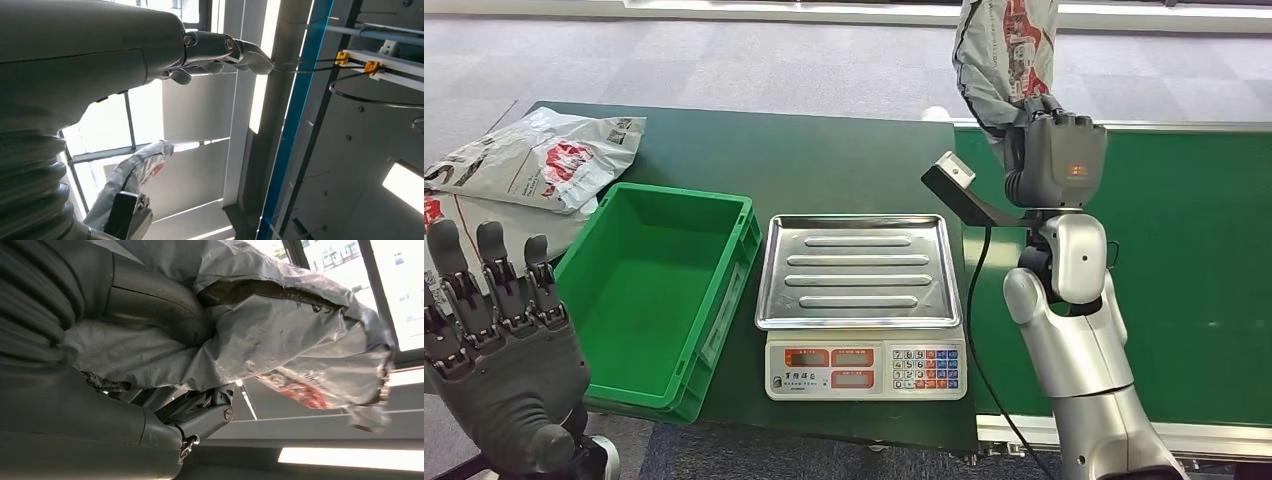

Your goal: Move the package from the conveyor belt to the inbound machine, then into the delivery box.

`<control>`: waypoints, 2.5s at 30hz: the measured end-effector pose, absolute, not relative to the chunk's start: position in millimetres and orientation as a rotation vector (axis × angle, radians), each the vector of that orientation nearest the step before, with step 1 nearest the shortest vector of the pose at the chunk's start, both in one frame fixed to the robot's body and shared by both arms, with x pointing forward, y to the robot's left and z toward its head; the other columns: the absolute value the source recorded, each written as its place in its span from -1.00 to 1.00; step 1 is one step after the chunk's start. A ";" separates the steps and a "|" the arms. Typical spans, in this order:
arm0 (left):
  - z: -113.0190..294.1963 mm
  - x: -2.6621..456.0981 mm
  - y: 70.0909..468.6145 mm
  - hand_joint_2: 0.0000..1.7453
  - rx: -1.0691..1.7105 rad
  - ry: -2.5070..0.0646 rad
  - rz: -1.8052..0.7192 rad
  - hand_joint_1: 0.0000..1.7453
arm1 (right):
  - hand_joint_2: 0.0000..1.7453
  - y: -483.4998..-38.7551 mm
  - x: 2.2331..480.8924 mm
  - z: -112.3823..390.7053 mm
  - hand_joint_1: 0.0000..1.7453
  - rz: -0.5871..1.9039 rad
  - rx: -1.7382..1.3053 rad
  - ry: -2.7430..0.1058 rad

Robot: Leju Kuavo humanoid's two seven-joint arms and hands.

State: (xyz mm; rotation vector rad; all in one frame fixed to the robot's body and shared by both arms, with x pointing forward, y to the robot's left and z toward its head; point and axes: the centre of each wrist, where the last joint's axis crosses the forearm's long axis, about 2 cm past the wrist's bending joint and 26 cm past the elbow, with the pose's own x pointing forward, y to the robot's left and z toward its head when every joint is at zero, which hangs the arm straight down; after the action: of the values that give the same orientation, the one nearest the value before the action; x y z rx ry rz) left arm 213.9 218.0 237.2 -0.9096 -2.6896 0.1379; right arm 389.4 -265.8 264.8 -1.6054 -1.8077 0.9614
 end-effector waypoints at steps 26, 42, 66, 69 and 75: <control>226.6 224.7 217.0 1.00 -0.912 -2.647 0.123 -1.00 | 1.00 -93.3 364.4 168.3 1.00 1.596 -0.483 -2.008; 225.8 223.1 224.1 1.00 -0.863 -2.658 0.138 -1.00 | -1.00 -86.3 365.4 167.9 -1.00 1.579 -0.543 -1.947; 227.1 222.0 230.8 1.00 -0.651 -2.673 0.115 -1.00 | -1.00 -170.7 350.5 288.0 -1.00 0.637 -0.593 -2.486; 227.4 222.0 231.1 1.00 -0.630 -2.674 0.108 -1.00 | -1.00 -179.9 347.4 291.7 -1.00 0.596 -0.614 -2.502; 228.2 243.4 224.9 1.00 0.194 -2.591 -0.212 -1.00 | -1.00 -200.3 332.5 290.6 -1.00 0.451 -0.721 -2.569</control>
State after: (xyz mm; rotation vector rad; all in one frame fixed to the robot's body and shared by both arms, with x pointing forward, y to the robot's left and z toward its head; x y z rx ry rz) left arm 243.4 224.9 228.2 0.1937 -2.5907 -0.2121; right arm 332.5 -200.3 290.6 -0.7208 -2.5695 0.4512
